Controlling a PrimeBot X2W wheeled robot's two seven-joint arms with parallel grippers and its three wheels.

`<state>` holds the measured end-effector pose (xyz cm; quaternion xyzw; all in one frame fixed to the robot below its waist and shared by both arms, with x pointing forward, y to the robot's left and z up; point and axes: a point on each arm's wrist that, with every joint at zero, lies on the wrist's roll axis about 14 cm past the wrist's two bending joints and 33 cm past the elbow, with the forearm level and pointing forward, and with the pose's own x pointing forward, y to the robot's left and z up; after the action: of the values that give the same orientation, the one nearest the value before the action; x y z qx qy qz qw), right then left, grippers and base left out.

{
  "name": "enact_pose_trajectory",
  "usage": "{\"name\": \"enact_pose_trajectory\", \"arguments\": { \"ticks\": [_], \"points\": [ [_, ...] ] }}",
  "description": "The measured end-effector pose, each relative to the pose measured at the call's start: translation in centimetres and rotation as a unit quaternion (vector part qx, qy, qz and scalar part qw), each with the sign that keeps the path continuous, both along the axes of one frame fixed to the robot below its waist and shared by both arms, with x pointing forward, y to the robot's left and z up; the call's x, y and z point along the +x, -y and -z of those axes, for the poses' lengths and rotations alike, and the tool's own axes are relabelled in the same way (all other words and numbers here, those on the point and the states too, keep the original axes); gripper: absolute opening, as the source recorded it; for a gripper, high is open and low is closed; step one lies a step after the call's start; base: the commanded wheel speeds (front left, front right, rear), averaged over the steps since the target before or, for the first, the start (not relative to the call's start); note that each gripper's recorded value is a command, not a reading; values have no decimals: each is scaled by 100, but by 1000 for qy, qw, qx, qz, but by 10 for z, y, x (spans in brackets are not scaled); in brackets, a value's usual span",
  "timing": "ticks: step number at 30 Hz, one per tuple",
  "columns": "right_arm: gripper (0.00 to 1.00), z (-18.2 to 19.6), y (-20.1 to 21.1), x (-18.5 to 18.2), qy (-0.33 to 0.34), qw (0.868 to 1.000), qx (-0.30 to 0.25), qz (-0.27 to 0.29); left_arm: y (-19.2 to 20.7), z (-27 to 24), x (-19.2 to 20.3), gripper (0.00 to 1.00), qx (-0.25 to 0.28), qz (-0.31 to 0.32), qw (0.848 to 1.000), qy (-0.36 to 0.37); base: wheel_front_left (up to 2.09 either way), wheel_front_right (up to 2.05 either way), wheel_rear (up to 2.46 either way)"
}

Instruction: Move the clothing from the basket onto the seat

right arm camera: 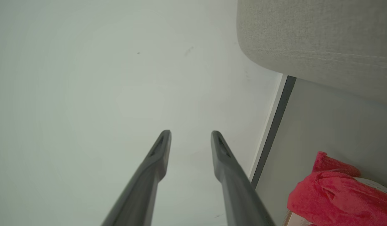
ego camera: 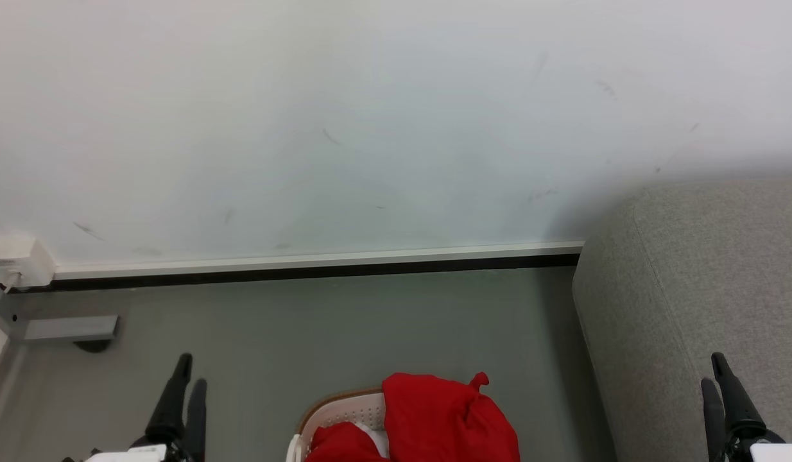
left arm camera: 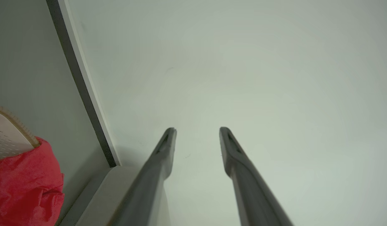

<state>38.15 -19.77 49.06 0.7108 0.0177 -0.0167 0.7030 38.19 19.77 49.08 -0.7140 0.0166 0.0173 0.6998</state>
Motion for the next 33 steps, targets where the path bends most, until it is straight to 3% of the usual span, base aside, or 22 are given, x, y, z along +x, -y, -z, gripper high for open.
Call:
{"name": "enact_pose_trajectory", "arguments": {
  "ticks": [9, 13, 24, 33],
  "points": [
    [100, 3, -4, -4, -3, 1000, -1, 5, 5, 6, -3, 100, 1, -4, 1000, -9, 0, 0, 0],
    [100, -5, -7, -2, 9, 1000, -17, 2, 4, 0, -1, 100, 34, -9, 999, -2, 0, 0, 0],
    [100, -23, -9, 1, 35, 991, -126, -3, 1, -14, 2, 100, 144, -15, 989, 17, 0, 0, 0],
    [100, -32, -11, 1, 50, 972, -230, -9, 3, -21, 3, 100, 240, -15, 970, 20, 0, 0, 0]
  ]
}}
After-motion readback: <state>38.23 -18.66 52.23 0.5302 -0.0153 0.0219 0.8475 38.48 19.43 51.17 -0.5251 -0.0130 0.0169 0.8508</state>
